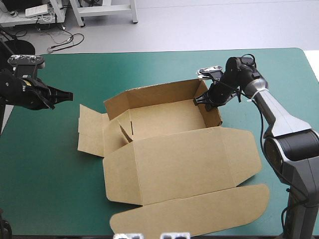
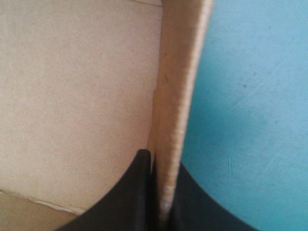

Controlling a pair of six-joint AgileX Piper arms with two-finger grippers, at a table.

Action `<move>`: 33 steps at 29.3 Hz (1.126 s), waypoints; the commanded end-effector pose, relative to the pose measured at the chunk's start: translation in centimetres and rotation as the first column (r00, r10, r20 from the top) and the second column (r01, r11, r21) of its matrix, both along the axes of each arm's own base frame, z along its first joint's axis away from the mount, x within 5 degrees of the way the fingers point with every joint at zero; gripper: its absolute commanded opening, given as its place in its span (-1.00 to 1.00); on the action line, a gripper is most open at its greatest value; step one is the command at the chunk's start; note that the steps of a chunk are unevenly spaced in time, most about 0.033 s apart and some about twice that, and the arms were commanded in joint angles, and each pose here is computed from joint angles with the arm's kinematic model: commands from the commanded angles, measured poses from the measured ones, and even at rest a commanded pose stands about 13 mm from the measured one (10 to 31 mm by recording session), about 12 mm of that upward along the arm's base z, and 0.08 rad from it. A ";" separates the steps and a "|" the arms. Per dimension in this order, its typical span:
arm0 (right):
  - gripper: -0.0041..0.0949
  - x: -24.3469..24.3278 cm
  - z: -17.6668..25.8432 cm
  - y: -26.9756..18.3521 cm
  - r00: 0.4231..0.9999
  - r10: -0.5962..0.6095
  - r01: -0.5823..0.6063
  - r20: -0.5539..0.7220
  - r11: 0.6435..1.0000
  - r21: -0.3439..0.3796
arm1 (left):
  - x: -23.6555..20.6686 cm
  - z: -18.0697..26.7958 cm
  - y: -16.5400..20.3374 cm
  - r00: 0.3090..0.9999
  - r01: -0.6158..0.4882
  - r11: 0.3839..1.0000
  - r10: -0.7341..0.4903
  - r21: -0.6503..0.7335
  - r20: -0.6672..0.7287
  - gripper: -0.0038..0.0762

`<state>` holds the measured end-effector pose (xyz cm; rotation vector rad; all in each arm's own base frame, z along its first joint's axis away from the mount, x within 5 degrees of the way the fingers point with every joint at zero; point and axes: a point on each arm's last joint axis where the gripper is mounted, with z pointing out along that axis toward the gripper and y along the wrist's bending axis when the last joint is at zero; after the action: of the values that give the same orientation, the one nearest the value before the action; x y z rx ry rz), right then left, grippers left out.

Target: Fold the box

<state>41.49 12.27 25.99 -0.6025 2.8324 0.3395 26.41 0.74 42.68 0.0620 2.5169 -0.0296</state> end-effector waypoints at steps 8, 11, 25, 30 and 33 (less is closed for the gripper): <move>-0.96 -3.5 9.0 -0.8 0.991 -0.026 -0.002 0.133 0.978 0.209 | 1.6 0.1 4.1 0.991 -0.105 0.994 0.108 -0.037 0.084 -0.90; -0.96 -5.0 12.1 -2.4 0.977 -0.068 0.016 0.203 0.968 0.249 | 1.5 -0.1 6.6 0.982 -0.159 0.983 0.168 -0.096 0.084 -0.90; -0.96 -14.7 24.1 -8.1 0.851 -0.280 0.020 0.445 0.863 0.505 | 4.7 -2.4 9.7 0.983 0.097 0.797 0.017 -0.596 0.182 -0.90; -0.96 -17.2 26.0 -8.6 0.814 -0.318 0.003 0.485 0.839 0.544 | 5.9 -2.0 8.9 0.964 0.192 0.684 0.003 -0.704 0.266 -0.90; -0.96 -17.7 26.3 -8.5 0.811 -0.322 -0.002 0.489 0.834 0.552 | 6.3 -1.2 7.3 0.951 0.253 0.623 -0.020 -0.740 0.307 -0.90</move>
<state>25.82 3.25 50.08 -0.2576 2.1550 0.6662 33.62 10.91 37.96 -0.2095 2.1531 -0.9246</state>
